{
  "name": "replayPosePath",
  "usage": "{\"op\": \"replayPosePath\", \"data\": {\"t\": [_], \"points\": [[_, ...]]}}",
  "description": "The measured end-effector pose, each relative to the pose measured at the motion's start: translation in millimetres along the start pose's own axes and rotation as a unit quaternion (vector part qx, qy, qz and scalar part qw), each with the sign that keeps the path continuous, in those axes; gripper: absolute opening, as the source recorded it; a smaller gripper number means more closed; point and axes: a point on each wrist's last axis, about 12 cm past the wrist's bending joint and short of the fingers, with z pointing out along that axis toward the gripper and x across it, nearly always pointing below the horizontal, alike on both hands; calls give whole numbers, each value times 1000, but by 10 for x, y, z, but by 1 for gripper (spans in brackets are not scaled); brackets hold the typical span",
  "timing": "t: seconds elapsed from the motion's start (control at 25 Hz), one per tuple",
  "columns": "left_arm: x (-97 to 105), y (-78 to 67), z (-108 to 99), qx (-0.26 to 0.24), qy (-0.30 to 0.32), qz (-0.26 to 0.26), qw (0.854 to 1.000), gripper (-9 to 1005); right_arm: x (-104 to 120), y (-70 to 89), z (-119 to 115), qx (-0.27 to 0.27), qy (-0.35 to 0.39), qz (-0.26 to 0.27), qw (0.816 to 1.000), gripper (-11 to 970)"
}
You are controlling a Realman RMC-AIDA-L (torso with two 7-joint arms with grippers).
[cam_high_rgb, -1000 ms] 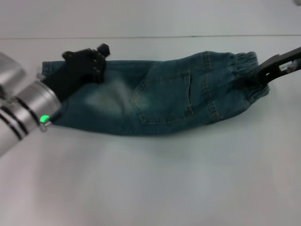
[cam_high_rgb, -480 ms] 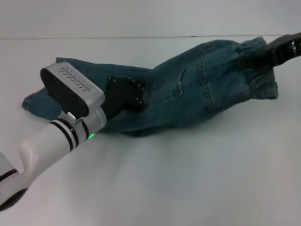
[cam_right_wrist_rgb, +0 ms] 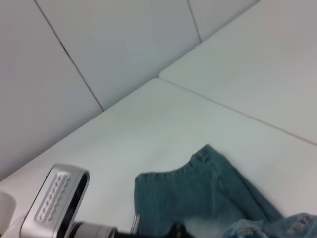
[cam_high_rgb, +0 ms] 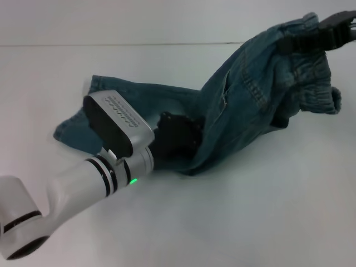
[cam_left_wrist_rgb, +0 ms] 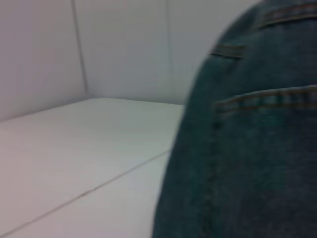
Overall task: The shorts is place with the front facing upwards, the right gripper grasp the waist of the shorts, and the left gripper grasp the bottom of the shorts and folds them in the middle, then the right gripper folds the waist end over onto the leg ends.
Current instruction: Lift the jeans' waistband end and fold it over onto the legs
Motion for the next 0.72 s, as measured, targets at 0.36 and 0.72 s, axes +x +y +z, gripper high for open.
{"op": "replayPosePath", "data": {"t": [0.36,0.72], "points": [[-110,-407,42,90,-39,-32,995,1,-202,80,158,-9,8,-30,999,105],[-99,-465,-25,76,-67,-66,993,1,-203,69,348,-3,41,-42,998,105]]}}
